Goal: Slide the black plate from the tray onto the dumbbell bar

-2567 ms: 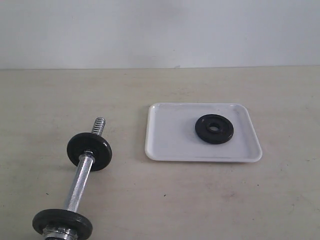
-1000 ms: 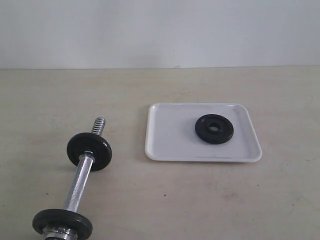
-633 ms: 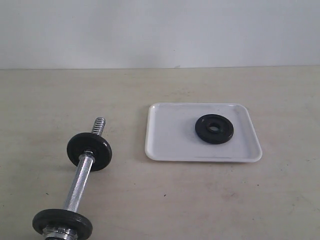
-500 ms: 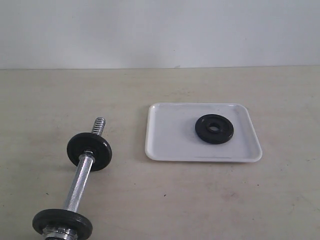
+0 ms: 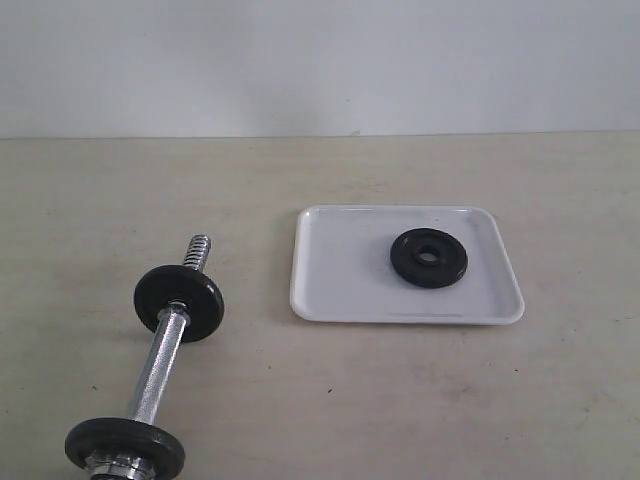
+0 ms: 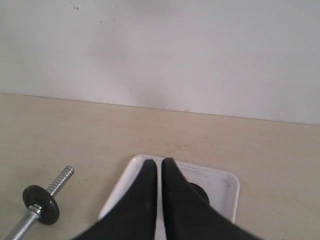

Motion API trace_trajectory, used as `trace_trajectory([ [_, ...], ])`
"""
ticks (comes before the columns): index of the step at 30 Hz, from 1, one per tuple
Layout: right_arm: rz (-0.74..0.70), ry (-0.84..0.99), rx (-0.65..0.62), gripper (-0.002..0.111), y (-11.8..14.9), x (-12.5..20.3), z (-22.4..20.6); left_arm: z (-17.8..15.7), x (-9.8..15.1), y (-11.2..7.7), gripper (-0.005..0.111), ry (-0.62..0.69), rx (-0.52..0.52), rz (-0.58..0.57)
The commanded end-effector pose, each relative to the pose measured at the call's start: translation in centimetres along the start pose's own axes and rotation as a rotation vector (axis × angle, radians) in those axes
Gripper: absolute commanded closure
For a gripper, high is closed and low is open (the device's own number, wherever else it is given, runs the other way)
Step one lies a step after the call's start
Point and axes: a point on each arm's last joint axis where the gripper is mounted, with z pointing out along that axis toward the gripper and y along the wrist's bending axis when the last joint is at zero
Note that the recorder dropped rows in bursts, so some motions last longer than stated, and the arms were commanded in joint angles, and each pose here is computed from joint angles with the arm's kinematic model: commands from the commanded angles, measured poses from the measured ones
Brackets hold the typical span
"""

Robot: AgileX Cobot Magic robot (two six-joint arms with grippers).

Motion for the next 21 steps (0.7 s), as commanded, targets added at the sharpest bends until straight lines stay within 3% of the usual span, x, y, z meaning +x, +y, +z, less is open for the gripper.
trace_trajectory([
  [1,-0.045,-0.049,0.011,0.107,0.0,-0.6,-0.1,0.0,1.3,0.8,0.102,0.032,-0.097,-0.009],
  [5,-0.048,-0.064,0.019,0.107,-0.1,-0.7,-0.1,0.2,5.1,0.3,0.102,0.144,-0.079,-0.075],
  [11,-0.069,-0.09,0.032,0.107,-0.2,-1.0,-0.1,0.4,13.1,-0.4,0.102,0.396,-0.083,-0.095],
  [15,-0.087,-0.103,0.039,0.107,-0.3,-1.1,-0.1,0.3,17.6,-0.9,0.102,0.55,-0.093,-0.183],
  [17,-0.095,-0.104,0.041,0.107,-0.3,-1.1,0.0,0.4,18.5,-1.6,0.102,0.59,-0.029,-0.207],
  [21,-0.092,-0.094,0.041,0.107,-0.4,-1.1,0.3,0.7,18.4,-3.5,0.102,0.605,0.193,-0.225],
])
